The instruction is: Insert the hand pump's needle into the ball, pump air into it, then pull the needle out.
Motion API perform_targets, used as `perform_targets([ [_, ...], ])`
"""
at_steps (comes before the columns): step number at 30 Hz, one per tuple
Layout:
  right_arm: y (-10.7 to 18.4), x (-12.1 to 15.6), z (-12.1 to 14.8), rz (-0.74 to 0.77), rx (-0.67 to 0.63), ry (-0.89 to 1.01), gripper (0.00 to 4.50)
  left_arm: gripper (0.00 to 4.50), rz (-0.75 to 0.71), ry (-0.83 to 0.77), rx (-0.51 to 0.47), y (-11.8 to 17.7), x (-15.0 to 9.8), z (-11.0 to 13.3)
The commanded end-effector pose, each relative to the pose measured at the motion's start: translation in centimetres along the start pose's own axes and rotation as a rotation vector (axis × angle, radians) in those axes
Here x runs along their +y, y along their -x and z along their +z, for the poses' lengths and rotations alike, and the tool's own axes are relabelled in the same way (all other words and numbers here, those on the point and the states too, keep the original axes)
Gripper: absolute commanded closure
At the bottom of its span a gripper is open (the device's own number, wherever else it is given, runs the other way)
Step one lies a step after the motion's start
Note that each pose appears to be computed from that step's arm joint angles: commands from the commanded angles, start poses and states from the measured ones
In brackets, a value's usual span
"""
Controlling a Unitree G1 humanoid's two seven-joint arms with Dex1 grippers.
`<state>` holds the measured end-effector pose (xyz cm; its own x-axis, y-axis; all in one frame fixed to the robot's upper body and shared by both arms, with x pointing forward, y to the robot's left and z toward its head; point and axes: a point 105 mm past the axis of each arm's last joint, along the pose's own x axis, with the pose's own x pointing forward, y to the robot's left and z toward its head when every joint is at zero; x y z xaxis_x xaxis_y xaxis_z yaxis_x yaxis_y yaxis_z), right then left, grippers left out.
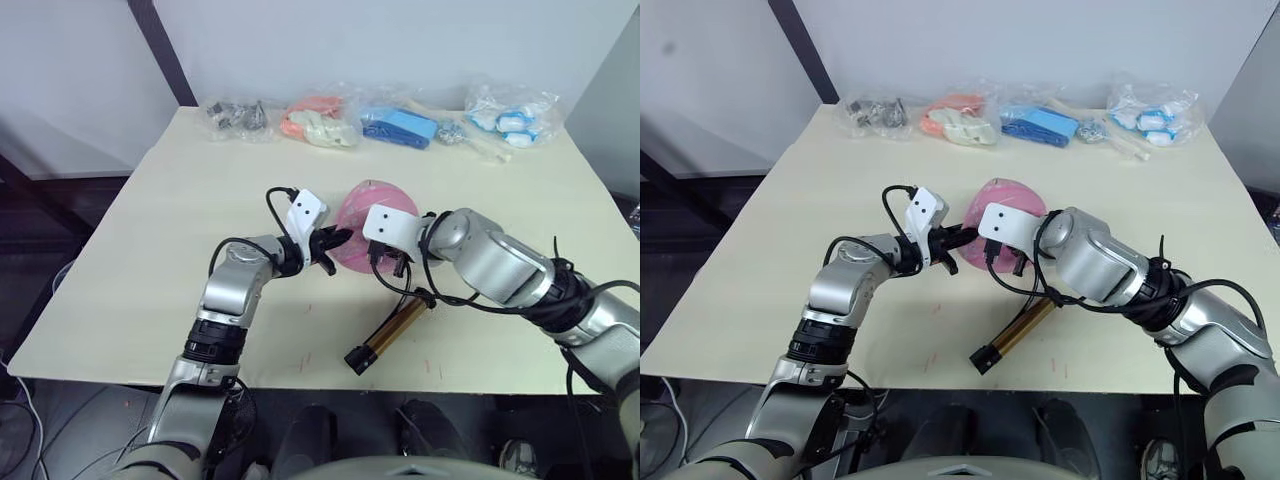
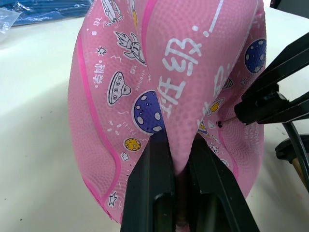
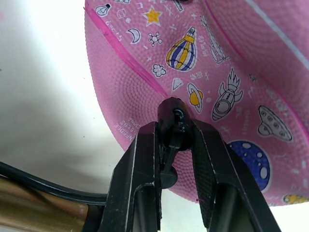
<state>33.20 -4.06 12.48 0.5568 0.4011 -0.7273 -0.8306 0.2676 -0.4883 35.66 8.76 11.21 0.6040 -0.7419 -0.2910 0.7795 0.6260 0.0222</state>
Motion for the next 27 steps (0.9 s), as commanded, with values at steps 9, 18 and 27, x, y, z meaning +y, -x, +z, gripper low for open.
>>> perform_targets([
  [9, -2.8, 3.1, 0.1, 0.121, 0.001, 0.006, 4.16, 4.50, -0.111, 0.125, 0.108, -1.7, -3.4, -3.1],
  [18, -4.2, 4.0, 0.0, 0.150, 0.019, 0.010, 4.16, 4.50, -0.088, 0.161, 0.135, -1.6, -3.1, -3.5],
  [27, -4.8, 4.9, -2.8, 0.204, 0.113, 0.042, 4.16, 4.50, -0.074, 0.175, 0.134, -1.5, -2.9, -3.5],
])
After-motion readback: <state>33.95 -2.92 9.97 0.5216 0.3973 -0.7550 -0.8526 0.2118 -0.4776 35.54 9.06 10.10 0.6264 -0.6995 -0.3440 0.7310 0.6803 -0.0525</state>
